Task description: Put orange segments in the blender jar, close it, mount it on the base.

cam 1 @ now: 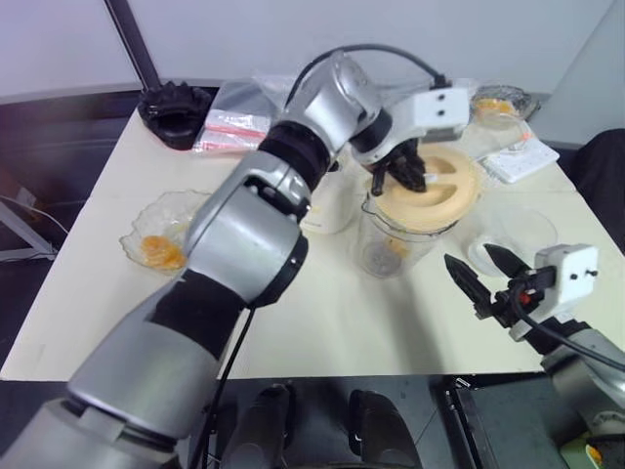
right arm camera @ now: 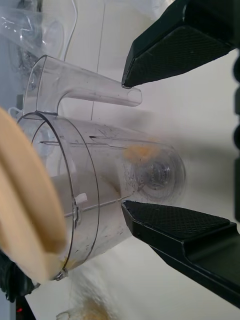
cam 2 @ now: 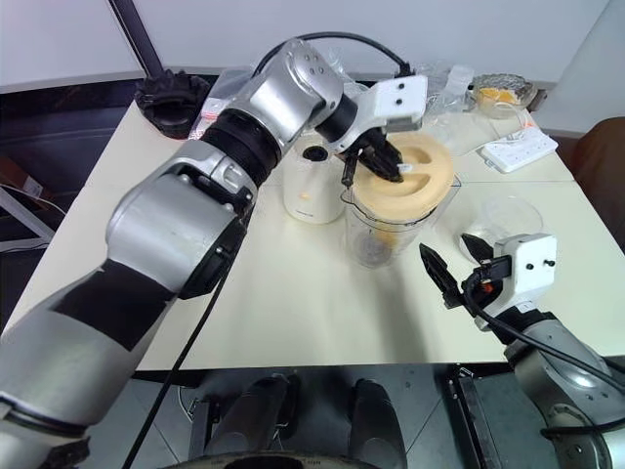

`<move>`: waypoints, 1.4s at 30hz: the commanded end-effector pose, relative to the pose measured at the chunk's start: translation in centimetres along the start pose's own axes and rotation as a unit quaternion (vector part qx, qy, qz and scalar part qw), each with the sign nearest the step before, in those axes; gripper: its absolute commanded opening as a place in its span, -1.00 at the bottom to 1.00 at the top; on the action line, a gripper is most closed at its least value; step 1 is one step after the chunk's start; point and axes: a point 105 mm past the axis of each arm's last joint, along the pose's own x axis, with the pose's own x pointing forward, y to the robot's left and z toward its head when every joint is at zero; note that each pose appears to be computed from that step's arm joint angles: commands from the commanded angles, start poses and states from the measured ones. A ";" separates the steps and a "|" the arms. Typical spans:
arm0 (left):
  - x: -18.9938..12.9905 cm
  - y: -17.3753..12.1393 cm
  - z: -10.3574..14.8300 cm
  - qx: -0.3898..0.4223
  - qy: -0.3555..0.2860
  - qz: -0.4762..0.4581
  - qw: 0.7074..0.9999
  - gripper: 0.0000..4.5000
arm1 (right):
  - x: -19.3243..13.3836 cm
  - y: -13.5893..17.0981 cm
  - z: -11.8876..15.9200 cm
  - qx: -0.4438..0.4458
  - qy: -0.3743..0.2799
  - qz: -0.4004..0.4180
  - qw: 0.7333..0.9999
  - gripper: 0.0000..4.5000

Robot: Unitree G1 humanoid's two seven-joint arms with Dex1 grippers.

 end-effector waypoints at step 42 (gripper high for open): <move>3.0 -1.6 -2.8 0.034 0.060 -0.026 0.997 -0.90 | 13.2 -3.4 -1.6 -0.050 -0.106 -0.012 0.993 -0.19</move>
